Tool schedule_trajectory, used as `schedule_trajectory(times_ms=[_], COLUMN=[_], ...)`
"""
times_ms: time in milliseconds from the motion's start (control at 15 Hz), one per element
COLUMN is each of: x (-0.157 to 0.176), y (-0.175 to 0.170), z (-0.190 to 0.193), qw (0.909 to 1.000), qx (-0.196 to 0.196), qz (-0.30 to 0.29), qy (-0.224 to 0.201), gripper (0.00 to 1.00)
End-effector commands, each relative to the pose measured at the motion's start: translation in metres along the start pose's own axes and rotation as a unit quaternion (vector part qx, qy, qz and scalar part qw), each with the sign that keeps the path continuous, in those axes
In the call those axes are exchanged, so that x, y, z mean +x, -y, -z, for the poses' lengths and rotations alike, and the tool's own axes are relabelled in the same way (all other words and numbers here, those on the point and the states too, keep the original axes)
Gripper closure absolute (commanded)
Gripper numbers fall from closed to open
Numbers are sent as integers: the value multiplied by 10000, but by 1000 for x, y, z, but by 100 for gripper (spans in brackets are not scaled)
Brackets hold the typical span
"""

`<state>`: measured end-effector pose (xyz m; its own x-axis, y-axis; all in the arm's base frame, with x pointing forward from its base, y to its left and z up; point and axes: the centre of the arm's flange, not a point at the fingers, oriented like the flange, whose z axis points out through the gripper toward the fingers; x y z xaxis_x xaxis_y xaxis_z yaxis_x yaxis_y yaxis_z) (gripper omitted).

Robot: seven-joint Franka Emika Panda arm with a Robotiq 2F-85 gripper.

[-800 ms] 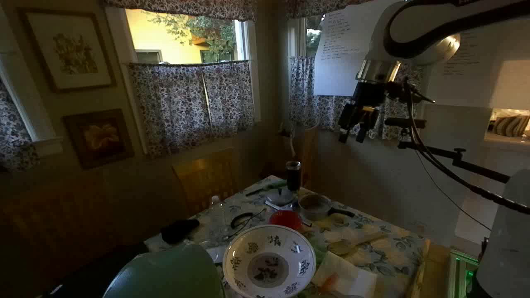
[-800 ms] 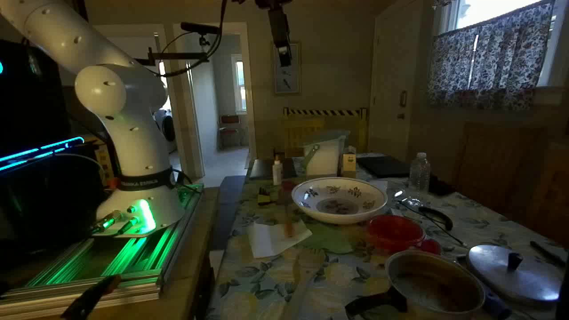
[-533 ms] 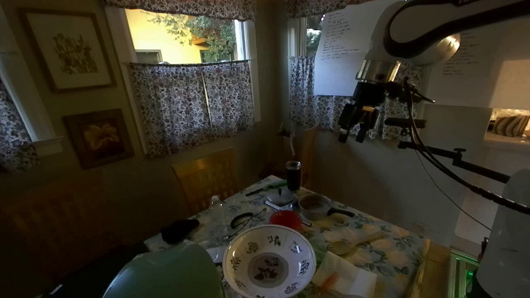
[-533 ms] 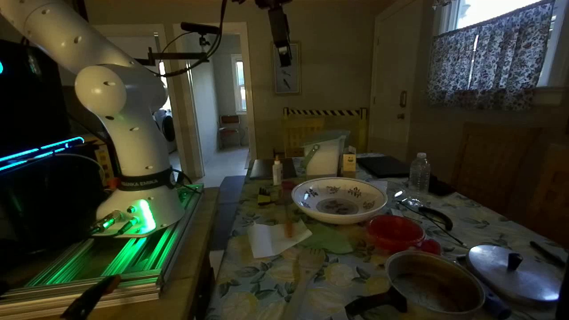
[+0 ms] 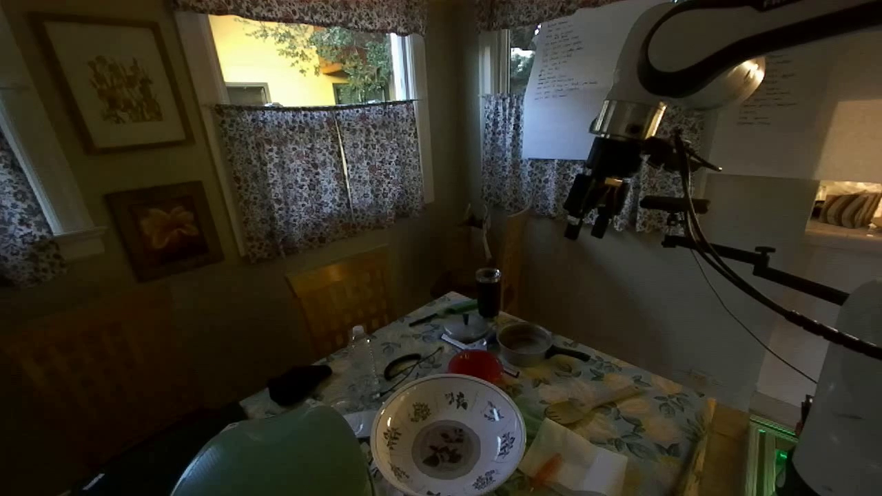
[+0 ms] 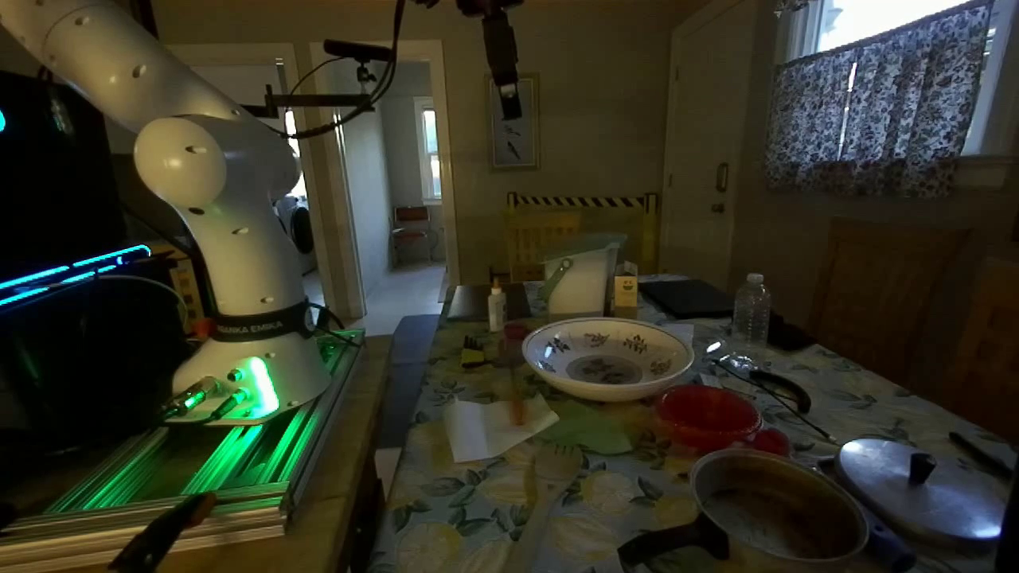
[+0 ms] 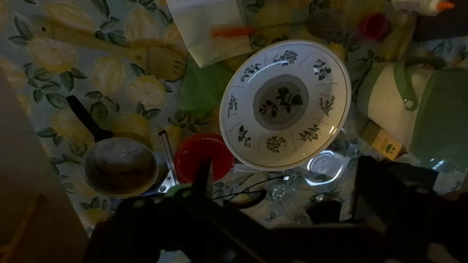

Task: Use the wooden spoon to put the contents from the pot into the pink bowl.

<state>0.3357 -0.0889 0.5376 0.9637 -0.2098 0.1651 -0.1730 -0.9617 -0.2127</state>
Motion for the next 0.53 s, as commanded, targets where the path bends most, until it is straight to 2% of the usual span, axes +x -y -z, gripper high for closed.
schedule_trajectory(times_ms=[0, 267, 467], x=[-13, -25, -31], y=[-19, -56, -85], z=[-19, -51, -77], qw=[9949, 9775, 9565], qx=[7, 74, -37], qz=[954, 2006, 2798], qy=[336, 652, 825], gripper=[0, 0, 0])
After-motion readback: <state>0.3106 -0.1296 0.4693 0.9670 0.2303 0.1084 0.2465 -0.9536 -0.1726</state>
